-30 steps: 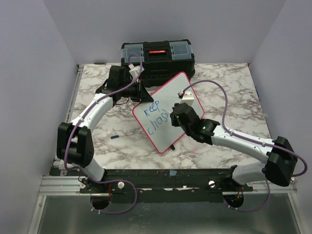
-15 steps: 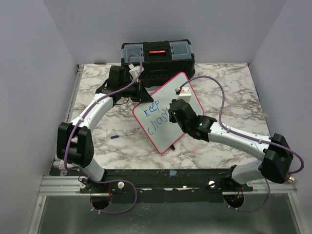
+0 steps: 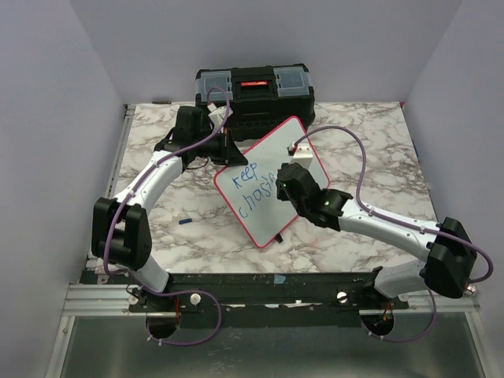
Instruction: Write a sentence on the whiteboard
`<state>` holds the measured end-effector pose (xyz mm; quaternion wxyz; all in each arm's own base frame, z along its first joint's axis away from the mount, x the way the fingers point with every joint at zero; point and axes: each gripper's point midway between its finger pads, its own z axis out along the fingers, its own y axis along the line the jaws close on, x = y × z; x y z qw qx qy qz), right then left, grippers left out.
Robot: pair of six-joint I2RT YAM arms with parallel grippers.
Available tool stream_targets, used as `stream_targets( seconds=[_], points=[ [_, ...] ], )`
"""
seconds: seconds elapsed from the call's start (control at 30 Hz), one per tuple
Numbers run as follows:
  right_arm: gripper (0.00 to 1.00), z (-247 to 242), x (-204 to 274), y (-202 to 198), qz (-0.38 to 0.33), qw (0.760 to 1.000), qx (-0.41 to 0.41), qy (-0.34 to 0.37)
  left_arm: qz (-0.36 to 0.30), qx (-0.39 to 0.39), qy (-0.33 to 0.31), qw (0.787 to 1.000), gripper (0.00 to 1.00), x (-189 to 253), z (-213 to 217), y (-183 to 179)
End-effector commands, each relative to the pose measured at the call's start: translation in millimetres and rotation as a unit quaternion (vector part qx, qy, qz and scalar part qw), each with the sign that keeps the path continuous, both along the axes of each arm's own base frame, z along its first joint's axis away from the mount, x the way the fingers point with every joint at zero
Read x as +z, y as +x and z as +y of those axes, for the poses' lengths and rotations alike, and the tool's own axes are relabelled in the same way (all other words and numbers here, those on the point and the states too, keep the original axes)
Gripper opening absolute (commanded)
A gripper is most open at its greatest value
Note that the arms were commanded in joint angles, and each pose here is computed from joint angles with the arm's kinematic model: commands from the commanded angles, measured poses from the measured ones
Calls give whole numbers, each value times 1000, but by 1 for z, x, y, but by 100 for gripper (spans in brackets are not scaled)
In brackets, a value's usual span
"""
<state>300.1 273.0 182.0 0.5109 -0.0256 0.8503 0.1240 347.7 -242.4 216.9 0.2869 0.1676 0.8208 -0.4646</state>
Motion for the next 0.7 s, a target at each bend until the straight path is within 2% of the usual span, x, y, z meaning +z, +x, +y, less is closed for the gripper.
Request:
stream_targets(
  seconds=[0.0,0.37,0.67],
  points=[
    [1,-5,-28,-13,41,999,11,-9,-46,-29,-21,998,0,33,-9,-8],
    [1,-7,-22,-18,39,999,18,0,-46,-28,-19,998,0,33,-8,-7],
    [1,-20,5,-12,6,999,-3,34,-44,-27,-18,998,0,32,-8,-6]
  ],
)
